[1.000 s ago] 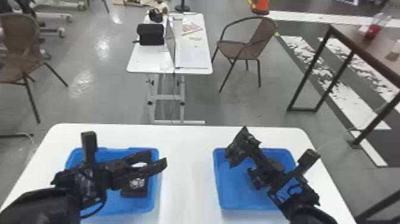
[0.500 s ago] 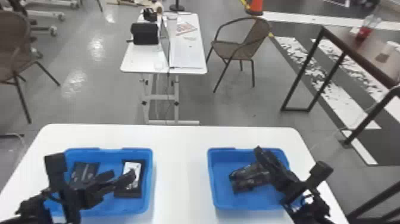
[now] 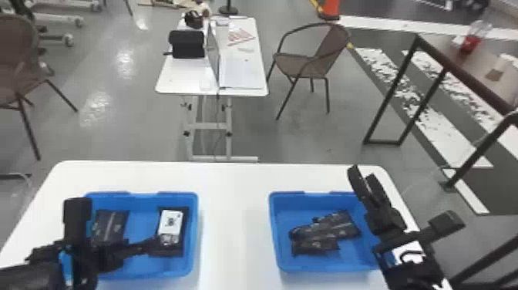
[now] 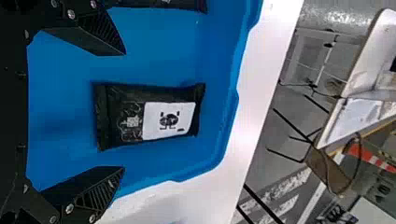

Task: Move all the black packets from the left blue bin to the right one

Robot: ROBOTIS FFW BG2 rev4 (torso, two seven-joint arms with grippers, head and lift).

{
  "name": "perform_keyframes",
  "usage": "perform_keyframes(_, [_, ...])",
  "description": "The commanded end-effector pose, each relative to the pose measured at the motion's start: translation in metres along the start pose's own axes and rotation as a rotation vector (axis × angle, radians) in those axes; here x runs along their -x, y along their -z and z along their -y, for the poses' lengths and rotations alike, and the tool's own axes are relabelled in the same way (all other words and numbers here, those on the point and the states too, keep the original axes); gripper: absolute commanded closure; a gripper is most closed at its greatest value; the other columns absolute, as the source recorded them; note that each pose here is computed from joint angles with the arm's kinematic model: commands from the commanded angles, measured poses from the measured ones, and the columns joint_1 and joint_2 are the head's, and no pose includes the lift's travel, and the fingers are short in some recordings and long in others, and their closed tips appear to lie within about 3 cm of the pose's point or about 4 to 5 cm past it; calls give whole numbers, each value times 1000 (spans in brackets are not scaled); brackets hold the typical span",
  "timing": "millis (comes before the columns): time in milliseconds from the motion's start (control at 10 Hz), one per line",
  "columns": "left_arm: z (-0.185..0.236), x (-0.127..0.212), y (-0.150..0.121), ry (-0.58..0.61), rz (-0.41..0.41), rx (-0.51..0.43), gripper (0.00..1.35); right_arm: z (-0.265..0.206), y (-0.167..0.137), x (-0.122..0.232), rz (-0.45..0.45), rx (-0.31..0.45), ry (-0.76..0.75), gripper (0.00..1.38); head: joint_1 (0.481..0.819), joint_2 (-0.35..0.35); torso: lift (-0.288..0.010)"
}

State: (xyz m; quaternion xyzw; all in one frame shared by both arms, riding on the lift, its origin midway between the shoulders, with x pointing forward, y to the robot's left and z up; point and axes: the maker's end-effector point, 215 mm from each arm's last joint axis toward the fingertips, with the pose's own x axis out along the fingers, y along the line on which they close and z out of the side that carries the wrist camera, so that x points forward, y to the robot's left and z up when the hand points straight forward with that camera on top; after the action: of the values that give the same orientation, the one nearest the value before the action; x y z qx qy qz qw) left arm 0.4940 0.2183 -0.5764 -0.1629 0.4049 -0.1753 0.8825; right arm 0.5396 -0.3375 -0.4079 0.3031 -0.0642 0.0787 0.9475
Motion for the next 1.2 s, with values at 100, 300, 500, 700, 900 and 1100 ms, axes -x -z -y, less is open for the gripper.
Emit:
perform_keyframes(100, [-7, -22, -12, -19, -31, -24, 168, -26, 0, 22, 8, -12, -34, 329, 695, -120, 0])
perform_keyframes(300, [-10, -38, 0, 6, -79, 7, 183, -51, 6, 21, 12, -32, -85, 329, 695, -107, 0])
perform_keyframes(500, [-5, -56, 7, 39, -85, 14, 372, -65, 14, 17, -1, -48, -114, 329, 695, -91, 0])
perform_keyframes(700, [-10, -62, 7, 36, -76, 9, 957, -72, 23, 13, -15, -58, -132, 329, 695, -84, 0])
perform_keyframes(900, [-20, -60, -2, 20, -15, 2, 1207, -72, 26, 15, -22, -67, -135, 329, 695, -74, 0])
perform_keyframes(1100, [-23, -55, -21, 33, 53, -75, 1207, -75, 30, 15, -31, -79, -143, 329, 695, -59, 0])
